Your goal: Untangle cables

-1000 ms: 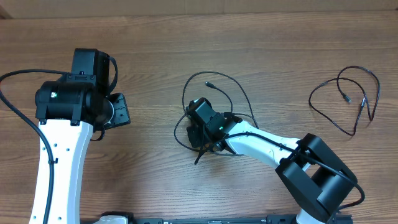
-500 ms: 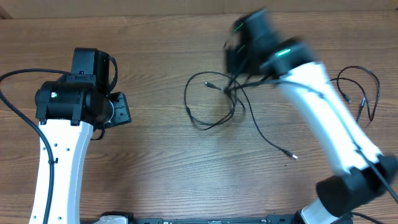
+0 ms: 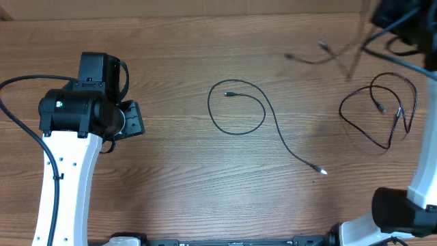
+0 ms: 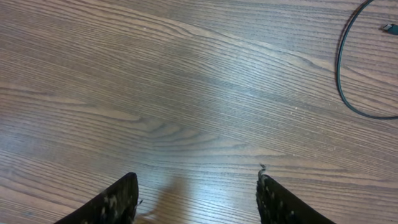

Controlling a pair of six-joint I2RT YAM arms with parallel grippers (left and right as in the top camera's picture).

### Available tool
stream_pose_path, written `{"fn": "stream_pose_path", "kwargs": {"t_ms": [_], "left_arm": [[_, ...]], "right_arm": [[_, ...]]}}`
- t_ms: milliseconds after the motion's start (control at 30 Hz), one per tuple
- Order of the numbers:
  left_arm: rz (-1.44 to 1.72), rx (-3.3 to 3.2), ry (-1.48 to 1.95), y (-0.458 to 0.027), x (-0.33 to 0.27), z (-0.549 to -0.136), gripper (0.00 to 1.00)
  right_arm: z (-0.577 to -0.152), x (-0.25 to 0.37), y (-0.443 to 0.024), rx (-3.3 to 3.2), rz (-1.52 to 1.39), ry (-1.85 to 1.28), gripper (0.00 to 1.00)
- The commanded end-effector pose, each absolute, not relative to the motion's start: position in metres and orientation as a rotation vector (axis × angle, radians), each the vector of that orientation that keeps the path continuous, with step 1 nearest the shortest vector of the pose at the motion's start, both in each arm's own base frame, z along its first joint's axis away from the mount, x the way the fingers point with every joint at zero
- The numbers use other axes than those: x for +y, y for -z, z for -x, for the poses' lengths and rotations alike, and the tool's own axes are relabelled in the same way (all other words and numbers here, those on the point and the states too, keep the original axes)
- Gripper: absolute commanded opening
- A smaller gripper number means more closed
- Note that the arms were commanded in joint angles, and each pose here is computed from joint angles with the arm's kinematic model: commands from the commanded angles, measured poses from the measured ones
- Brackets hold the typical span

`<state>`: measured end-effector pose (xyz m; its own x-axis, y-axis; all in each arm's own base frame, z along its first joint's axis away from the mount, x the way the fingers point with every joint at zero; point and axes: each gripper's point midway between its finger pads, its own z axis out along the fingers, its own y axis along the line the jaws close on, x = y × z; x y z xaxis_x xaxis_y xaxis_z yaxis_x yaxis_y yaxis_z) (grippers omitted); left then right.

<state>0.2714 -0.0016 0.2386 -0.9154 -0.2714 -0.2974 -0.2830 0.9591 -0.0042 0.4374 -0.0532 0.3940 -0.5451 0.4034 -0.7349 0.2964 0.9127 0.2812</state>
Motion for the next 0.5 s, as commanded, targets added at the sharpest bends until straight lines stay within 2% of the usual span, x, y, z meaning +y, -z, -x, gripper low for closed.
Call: {"fn": "stream_pose_path", "kwargs": {"t_ms": [0, 200, 233, 267, 300, 467], "left_arm": [[0.434, 2.794, -0.004, -0.241, -0.006, -0.273, 0.62], [0.418, 2.767, 0.083, -0.244, -0.016, -0.282, 0.68], [0.416, 2.763, 0.093, -0.244, -0.017, -0.283, 0.68], [0.414, 2.760, 0.103, -0.244, -0.018, -0.284, 0.69], [0.412, 2.758, 0.110, -0.245, -0.019, -0.285, 0.69], [0.411, 2.751, 0.117, -0.245, -0.020, -0.287, 0.70]], "right_arm": [[-0.429, -0.090, -0.385, 2.197, -0.595, -0.072, 0.06], [-0.409, -0.151, -0.333, 2.332, -0.815, 0.099, 0.06], [-0.408, -0.155, -0.325, 2.353, -0.834, 0.108, 0.11], [-0.406, -0.159, -0.317, 2.378, -0.854, 0.113, 0.29], [-0.405, -0.161, -0.310, 2.403, -0.870, 0.115, 0.42], [-0.408, -0.137, -0.285, 2.516, -0.850, -0.061, 0.75]]}}
